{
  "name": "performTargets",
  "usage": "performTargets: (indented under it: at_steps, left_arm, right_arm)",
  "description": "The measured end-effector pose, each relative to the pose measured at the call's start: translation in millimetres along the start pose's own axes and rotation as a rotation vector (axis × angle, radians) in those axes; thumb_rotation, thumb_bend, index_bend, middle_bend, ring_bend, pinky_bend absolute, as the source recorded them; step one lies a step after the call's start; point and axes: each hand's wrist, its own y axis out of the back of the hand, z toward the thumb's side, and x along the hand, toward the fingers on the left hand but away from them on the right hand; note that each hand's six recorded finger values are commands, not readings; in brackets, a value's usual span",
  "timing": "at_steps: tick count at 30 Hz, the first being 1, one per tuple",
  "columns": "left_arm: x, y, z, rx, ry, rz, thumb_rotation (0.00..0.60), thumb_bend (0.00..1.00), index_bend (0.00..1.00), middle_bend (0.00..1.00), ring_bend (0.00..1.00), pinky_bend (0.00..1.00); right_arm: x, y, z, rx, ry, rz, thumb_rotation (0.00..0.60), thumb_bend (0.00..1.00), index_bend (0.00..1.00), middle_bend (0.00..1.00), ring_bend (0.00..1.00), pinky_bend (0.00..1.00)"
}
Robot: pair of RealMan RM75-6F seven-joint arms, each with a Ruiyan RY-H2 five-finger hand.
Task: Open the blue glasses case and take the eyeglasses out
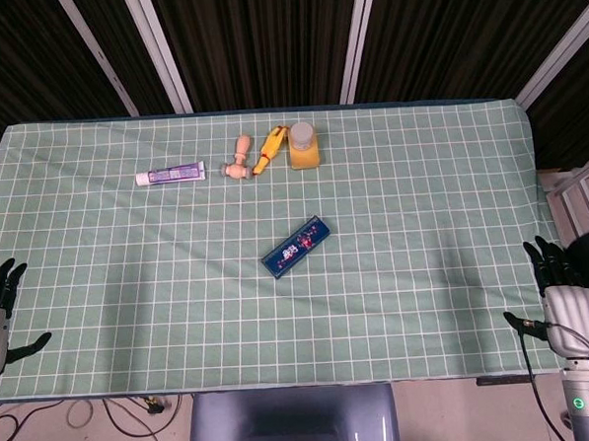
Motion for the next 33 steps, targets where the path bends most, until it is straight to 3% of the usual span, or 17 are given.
performTargets:
  at_steps: [22,28,33]
  left_arm:
    - [2.5,-0.7,-2.5,-0.013,0.011,-0.001,0.600,0.00,0.00,0.00,0.00,0.00]
    - [2.0,2.0,-4.5,-0.010,0.016,0.012,0.600,0.00,0.00,0.00,0.00,0.00]
    - [2.8,1.4,-3.8,-0.009,0.017,0.009,0.600,0.00,0.00,0.00,0.00,0.00]
  right_arm:
    - [-2.6,-1.6,12.5,0.010,0.014,0.011,0.600,0.03,0.00,0.00,0.00,0.24]
    - [-12.6,-1.9,35.7,0.009,0.064,0.029,0.600,0.03,0.00,0.00,0.00,0.24]
    - [-41.7,-1.5,76.0,0.010,0.143,0.048,0.600,0.03,0.00,0.00,0.00,0.24]
